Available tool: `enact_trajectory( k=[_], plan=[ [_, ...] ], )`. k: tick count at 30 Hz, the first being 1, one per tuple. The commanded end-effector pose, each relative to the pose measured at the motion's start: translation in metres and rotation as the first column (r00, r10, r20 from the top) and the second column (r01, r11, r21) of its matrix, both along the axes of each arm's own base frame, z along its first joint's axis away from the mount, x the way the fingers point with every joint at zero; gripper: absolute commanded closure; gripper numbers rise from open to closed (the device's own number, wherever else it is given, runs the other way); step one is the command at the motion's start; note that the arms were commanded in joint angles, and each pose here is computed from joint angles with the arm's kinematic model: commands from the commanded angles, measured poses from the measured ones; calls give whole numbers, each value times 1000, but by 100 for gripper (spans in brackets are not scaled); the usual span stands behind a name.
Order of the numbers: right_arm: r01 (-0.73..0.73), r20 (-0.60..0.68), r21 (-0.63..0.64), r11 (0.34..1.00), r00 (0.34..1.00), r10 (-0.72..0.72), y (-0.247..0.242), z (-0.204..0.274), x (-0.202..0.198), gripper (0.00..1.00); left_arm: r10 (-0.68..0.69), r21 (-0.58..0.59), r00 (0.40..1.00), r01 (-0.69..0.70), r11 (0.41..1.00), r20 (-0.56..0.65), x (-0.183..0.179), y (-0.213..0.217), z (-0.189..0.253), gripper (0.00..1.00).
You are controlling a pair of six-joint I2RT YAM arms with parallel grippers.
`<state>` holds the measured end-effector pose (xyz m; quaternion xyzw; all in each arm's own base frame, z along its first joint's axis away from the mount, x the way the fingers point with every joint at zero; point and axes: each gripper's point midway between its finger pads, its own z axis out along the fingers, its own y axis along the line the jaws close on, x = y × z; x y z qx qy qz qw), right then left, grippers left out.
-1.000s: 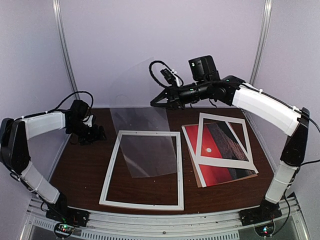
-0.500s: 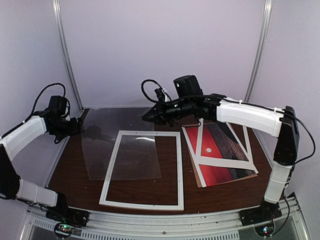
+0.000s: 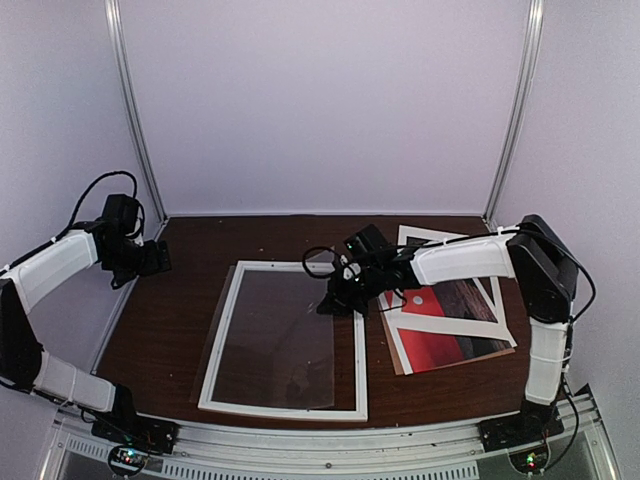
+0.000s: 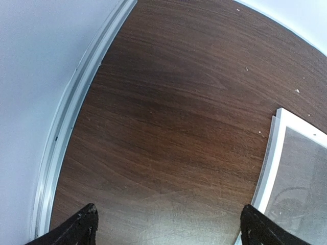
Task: Put the photo into the frame
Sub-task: Place the glass panel at the frame body.
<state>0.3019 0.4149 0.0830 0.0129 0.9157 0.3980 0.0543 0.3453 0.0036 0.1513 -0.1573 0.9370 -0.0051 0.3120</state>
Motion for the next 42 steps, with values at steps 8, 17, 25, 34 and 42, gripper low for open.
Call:
enact_trajectory(
  k=[8,17,25,34,42],
  plan=[
    [35,90,-41,999,995,-31,-19,8,14,100,-86,-35,996,85,996,-26,-1,-25,-13,2],
    [-2,86,-49,999,996,6,-20,7,16,100,-172,-97,984,167,981,-53,-1,-58,-36,2],
    [8,81,-50,999,997,-4,-22,8,16,100,-205,-114,977,197,974,-59,-1,-70,-38,2],
    [7,86,-51,999,996,-3,-22,8,17,100,-216,-113,974,208,972,-65,-1,-74,-40,2],
    [2,87,-58,998,996,3,-22,6,17,100,-224,-112,972,216,970,-72,-1,-77,-42,2]
  ],
)
